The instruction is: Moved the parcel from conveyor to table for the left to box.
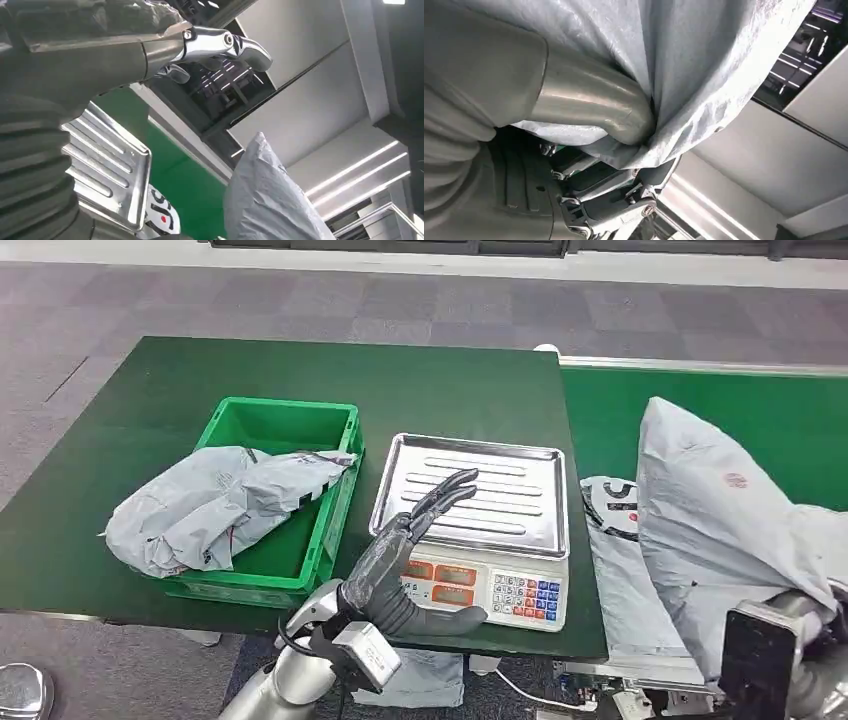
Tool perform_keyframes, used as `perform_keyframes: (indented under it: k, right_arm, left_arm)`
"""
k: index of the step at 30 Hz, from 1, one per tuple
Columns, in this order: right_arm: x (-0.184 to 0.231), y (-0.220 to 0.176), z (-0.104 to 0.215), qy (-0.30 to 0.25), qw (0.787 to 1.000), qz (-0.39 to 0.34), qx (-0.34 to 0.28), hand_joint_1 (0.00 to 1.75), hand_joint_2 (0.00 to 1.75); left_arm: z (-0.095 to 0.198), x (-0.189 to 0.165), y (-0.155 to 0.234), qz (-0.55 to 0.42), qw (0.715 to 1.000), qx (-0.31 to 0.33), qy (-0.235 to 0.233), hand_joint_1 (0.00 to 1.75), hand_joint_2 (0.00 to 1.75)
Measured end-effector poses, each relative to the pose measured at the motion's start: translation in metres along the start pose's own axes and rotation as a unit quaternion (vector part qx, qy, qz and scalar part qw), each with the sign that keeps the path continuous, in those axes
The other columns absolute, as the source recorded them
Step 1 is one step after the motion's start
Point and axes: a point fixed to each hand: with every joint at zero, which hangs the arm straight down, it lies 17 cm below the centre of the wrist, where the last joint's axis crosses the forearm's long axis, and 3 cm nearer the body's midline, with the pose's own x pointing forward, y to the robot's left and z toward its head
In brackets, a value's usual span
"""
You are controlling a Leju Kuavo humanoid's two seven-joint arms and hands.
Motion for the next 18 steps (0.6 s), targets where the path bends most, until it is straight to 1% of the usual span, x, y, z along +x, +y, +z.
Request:
perform_keyframes:
  k: [14,18]
  right_arm:
    - [-0.0023,0.0048,0.0016,0.005,1.0,-0.001,0.01,1.75,1.75]
    - [-0.002,0.0102,0.0026,0.005,1.0,-0.004,0.024,1.75,1.75]
  left_arm:
    - [-0.0015,-0.0022,-0.0004,0.0,1.0,-0.003,0.001,0.0,1.75]
    - [-0.003,-0.0044,-0.0008,0.0,1.0,-0.005,0.001,0.0,1.75]
